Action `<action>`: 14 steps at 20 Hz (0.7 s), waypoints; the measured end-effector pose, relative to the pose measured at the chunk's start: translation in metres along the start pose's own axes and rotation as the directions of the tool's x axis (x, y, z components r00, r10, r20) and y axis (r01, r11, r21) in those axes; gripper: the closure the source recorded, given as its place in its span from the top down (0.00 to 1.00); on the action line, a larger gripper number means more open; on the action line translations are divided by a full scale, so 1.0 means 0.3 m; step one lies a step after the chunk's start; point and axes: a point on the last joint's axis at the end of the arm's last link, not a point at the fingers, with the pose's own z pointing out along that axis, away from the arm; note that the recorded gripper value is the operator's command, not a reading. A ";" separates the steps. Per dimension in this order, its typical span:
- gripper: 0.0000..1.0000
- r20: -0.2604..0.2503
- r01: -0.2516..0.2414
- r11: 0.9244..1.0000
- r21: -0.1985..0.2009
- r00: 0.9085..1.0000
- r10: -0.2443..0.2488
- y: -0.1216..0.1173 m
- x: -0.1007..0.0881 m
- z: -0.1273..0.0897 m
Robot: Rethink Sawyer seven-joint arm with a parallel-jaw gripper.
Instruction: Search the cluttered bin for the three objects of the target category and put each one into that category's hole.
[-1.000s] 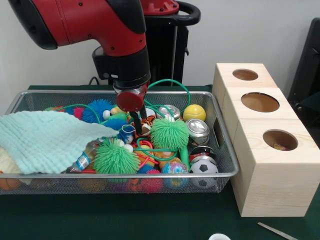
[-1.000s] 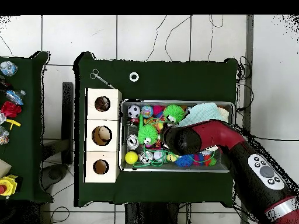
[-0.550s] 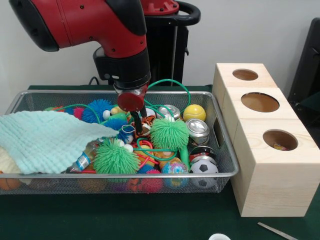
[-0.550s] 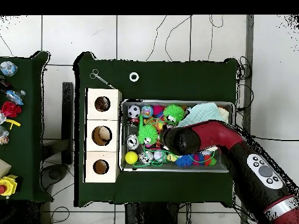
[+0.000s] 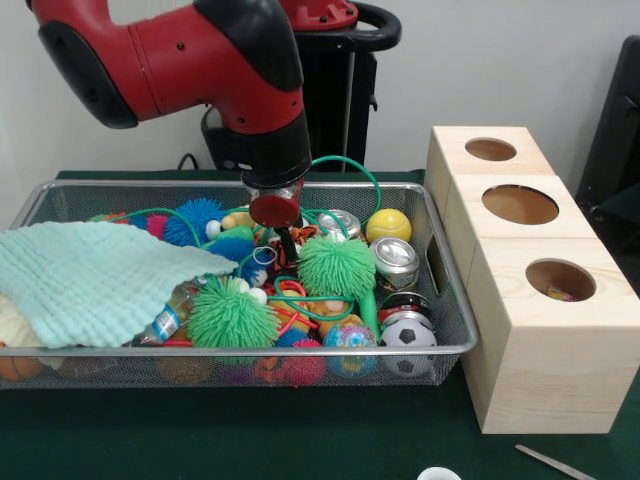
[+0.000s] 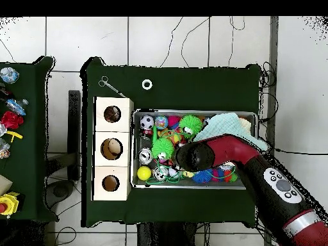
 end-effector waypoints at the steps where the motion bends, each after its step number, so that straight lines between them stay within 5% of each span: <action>1: 1.00 0.001 0.001 1.000 -0.007 1.000 -0.001 0.006 -0.004 0.010; 7: 1.00 -0.024 0.023 1.000 -0.020 0.999 -0.024 0.023 -0.018 0.042; 8: 0.00 -0.037 0.036 0.999 -0.019 0.999 -0.037 0.028 -0.019 0.051; 14: 0.00 -0.055 0.048 0.999 -0.014 0.997 -0.049 0.030 -0.025 0.060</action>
